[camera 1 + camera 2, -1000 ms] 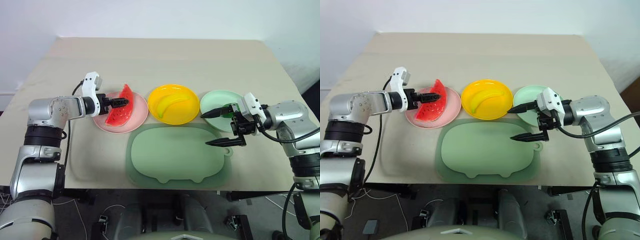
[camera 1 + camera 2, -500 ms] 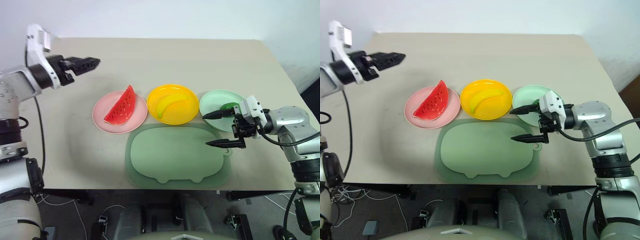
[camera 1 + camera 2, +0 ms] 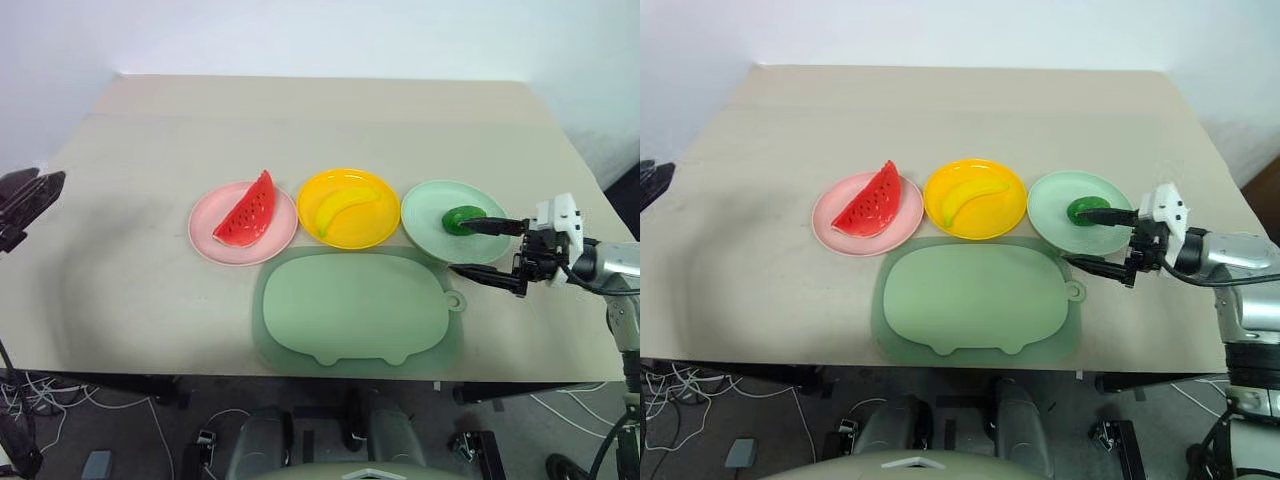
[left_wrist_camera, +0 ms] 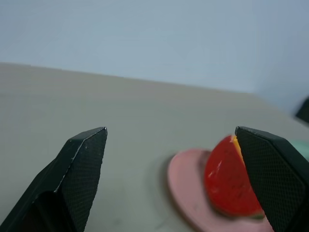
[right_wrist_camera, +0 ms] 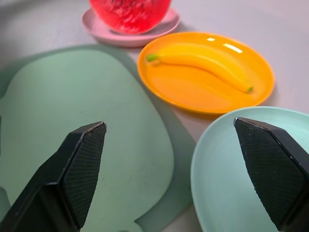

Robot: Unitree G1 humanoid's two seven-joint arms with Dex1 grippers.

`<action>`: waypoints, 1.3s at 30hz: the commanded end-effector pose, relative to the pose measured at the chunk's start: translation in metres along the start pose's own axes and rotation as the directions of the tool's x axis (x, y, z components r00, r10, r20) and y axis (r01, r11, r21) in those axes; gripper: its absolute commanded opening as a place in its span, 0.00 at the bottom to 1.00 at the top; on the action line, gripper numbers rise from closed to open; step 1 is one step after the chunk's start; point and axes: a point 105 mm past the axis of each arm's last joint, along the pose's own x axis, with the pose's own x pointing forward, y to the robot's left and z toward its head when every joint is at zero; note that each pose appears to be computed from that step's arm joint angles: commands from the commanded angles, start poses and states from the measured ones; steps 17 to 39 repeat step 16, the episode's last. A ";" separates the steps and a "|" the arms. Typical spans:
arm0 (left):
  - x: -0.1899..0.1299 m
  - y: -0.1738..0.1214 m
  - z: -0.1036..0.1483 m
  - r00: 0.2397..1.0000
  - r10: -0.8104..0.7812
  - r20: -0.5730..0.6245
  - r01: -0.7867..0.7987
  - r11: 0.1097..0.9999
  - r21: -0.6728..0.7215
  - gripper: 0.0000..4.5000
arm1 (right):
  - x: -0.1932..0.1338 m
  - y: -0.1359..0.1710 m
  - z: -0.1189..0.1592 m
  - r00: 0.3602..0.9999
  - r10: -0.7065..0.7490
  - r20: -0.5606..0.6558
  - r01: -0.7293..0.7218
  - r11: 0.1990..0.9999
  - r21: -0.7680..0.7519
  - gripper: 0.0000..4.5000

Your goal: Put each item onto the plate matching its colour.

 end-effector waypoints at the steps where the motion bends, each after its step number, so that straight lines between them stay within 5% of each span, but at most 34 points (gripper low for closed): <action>1: -0.006 -0.016 -0.011 0.997 -0.077 -0.026 0.079 0.990 0.117 0.99 | -0.021 -0.002 0.013 0.997 -0.064 0.048 0.065 0.998 -0.008 1.00; 10: -0.009 -0.048 -0.058 0.951 -0.256 -0.173 0.298 0.909 0.290 0.99 | -0.034 0.011 -0.004 0.997 -0.081 0.012 0.081 0.996 0.040 1.00; 16: -0.016 -0.056 -0.088 0.884 -0.376 -0.278 0.442 0.866 0.233 0.99 | -0.040 0.015 -0.006 0.998 -0.064 -0.004 0.064 0.998 0.020 1.00; 39: -0.016 -0.056 -0.088 0.884 -0.376 -0.278 0.442 0.866 0.233 0.99 | -0.040 0.015 -0.006 0.998 -0.064 -0.004 0.064 0.998 0.020 1.00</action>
